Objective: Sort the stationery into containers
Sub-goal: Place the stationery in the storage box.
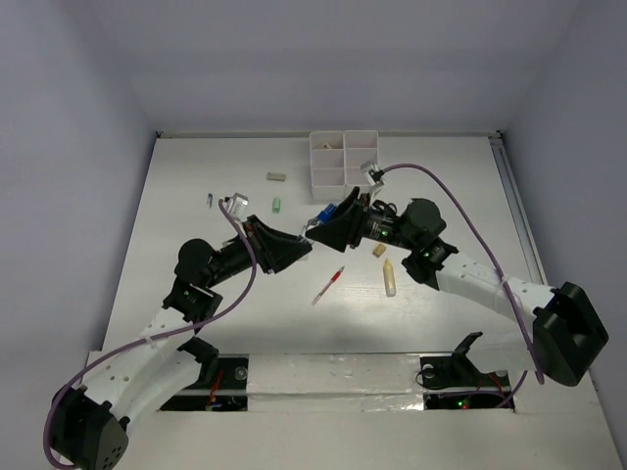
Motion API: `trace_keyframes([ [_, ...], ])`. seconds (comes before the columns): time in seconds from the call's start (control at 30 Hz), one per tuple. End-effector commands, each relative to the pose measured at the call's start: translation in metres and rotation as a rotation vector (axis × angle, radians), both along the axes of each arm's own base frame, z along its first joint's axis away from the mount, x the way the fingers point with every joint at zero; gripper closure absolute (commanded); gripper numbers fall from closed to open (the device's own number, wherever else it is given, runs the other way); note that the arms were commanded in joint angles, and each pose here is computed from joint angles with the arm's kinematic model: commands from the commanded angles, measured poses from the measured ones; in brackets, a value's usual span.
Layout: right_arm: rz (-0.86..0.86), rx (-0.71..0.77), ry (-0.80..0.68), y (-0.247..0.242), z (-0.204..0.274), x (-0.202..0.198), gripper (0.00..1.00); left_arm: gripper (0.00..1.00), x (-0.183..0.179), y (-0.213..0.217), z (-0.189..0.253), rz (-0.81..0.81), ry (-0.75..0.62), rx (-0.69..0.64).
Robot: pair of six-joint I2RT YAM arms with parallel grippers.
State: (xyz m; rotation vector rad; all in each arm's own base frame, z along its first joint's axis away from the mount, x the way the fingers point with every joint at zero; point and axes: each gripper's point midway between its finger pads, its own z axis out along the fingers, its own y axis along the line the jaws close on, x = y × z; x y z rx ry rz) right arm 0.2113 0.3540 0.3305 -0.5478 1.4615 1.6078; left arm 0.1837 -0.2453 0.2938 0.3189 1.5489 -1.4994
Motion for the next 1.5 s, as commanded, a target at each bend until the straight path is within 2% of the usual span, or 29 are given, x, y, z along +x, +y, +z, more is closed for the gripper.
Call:
trace_keyframes([
  [0.0,-0.007,0.084,-0.048,0.001,0.019,0.0,0.48,1.0,-0.004,0.001,0.021,-0.005,-0.085,-0.057],
  [0.03,-0.006,0.085,-0.046,0.001,0.019,0.001,0.54,1.0,-0.003,0.0,0.02,-0.006,-0.082,-0.055],
  [0.07,-0.006,0.086,-0.041,0.002,0.017,0.001,0.67,1.0,-0.003,0.0,0.019,-0.007,-0.077,-0.056],
  [0.13,-0.03,0.097,-0.029,0.001,0.017,0.005,0.79,1.0,-0.003,0.0,0.017,-0.007,-0.071,-0.053],
  [0.17,-0.036,0.104,-0.027,0.0,0.017,0.006,0.9,0.99,-0.002,0.0,0.015,0.0,-0.068,-0.048],
  [0.2,-0.051,0.102,-0.021,-0.001,0.016,0.008,0.94,0.85,-0.001,0.001,0.017,0.004,-0.073,-0.044],
  [0.23,-0.07,0.106,-0.023,-0.003,0.021,0.01,0.97,0.76,0.0,0.001,0.017,0.011,-0.074,-0.036],
  [0.27,-0.12,0.085,-0.014,-0.004,0.017,0.019,1.0,0.67,0.003,0.002,0.018,0.029,-0.057,-0.016],
  [0.3,-0.145,0.07,-0.011,-0.005,0.017,0.023,1.0,0.5,0.004,0.005,0.021,0.051,-0.088,0.004],
  [0.37,-0.241,0.027,-0.022,-0.01,0.021,0.04,1.0,0.37,0.013,0.011,0.013,0.117,-0.051,0.064],
  [0.4,-0.275,0.018,-0.026,-0.014,0.023,0.047,1.0,0.24,0.013,0.016,0.027,0.149,-0.084,0.066],
  [0.53,-0.46,-0.022,-0.043,-0.046,0.029,0.095,1.0,0.14,0.025,0.041,0.032,0.307,-0.141,0.21],
  [0.57,-0.5,-0.052,-0.051,-0.051,0.029,0.107,1.0,0.11,0.026,0.048,0.025,0.337,-0.121,0.261],
  [0.6,-0.542,-0.066,-0.053,-0.058,0.028,0.117,1.0,0.03,0.03,0.058,0.039,0.403,-0.15,0.269],
  [0.63,-0.58,-0.081,-0.057,-0.065,0.026,0.128,1.0,0.01,0.031,0.064,0.042,0.433,-0.169,0.288],
  [0.67,-0.662,-0.115,-0.063,-0.08,0.022,0.147,1.0,0.01,0.035,0.075,0.036,0.485,-0.173,0.345],
  [0.8,-0.888,-0.229,-0.061,-0.109,0.005,0.21,1.0,0.01,0.041,0.095,0.03,0.595,-0.2,0.39],
  [0.9,-1.005,-0.291,-0.062,-0.124,-0.004,0.25,1.0,0.01,0.044,0.094,0.017,0.589,-0.189,0.427],
  [1.17,-1.157,-0.476,-0.121,-0.137,-0.026,0.325,1.0,0.01,0.042,0.086,0.012,0.534,-0.188,0.439],
  [1.47,-1.216,-0.633,-0.182,-0.151,-0.044,0.368,1.0,0.01,0.04,0.085,0.012,0.533,-0.187,0.443],
])
